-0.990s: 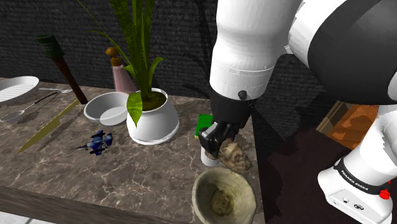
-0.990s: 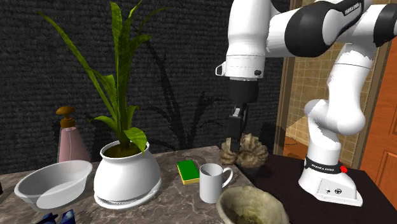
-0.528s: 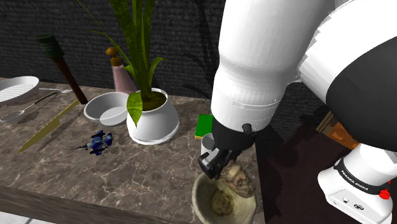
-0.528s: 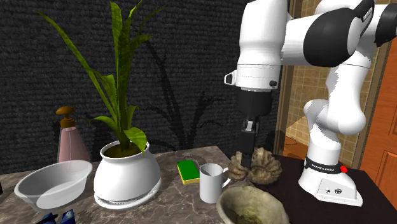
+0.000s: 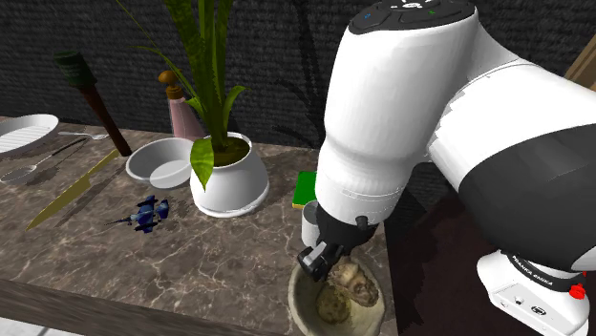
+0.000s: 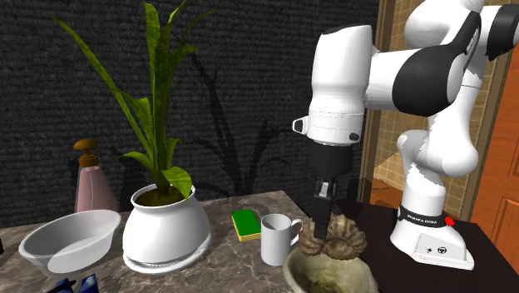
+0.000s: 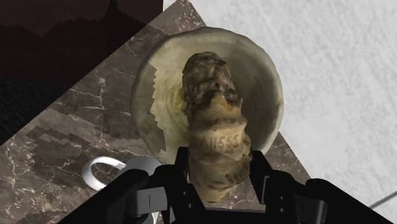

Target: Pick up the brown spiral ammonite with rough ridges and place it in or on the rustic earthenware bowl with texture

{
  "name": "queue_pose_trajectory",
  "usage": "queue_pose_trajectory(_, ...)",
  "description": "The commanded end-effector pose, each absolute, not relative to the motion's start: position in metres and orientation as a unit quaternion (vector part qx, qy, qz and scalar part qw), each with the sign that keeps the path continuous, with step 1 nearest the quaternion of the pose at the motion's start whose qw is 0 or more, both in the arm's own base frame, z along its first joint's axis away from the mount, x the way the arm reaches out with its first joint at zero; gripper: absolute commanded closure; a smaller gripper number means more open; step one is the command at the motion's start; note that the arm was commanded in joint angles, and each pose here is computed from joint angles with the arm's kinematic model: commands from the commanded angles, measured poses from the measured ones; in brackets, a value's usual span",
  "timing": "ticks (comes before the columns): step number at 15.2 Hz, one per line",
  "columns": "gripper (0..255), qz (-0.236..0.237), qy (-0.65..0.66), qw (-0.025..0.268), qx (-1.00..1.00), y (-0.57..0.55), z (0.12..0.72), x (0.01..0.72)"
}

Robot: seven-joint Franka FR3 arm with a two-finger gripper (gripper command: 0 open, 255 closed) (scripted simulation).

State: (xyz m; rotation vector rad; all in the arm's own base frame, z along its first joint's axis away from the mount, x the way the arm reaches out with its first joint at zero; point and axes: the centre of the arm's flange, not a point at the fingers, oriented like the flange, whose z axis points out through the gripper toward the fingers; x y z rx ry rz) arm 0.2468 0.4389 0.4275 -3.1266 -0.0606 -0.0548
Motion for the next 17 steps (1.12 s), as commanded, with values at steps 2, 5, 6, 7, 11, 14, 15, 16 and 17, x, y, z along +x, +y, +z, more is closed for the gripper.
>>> queue_pose_trajectory(2,255,-0.018,-0.019,0.007,-1.0,0.44,0.412,0.247)
queue_pose_trajectory(5,255,-0.018,-0.019,0.007,-1.0,0.44,0.404,0.247)
queue_pose_trajectory(6,255,-0.018,-0.019,0.007,-1.0,0.44,0.404,0.247)
queue_pose_trajectory(7,255,-0.018,-0.019,0.007,-1.0,0.44,0.404,0.247)
queue_pose_trajectory(11,255,-0.018,-0.019,0.007,-1.0,0.44,0.404,0.247)
queue_pose_trajectory(14,0,-0.018,-0.019,0.007,-1.0,0.44,0.404,0.247)
queue_pose_trajectory(15,0,-0.018,-0.019,0.007,-1.0,0.44,0.404,0.247)
queue_pose_trajectory(16,0,-0.018,-0.019,0.007,-1.0,0.44,0.404,0.247)
queue_pose_trajectory(17,0,-0.018,-0.019,0.007,-1.0,0.44,0.404,0.247)
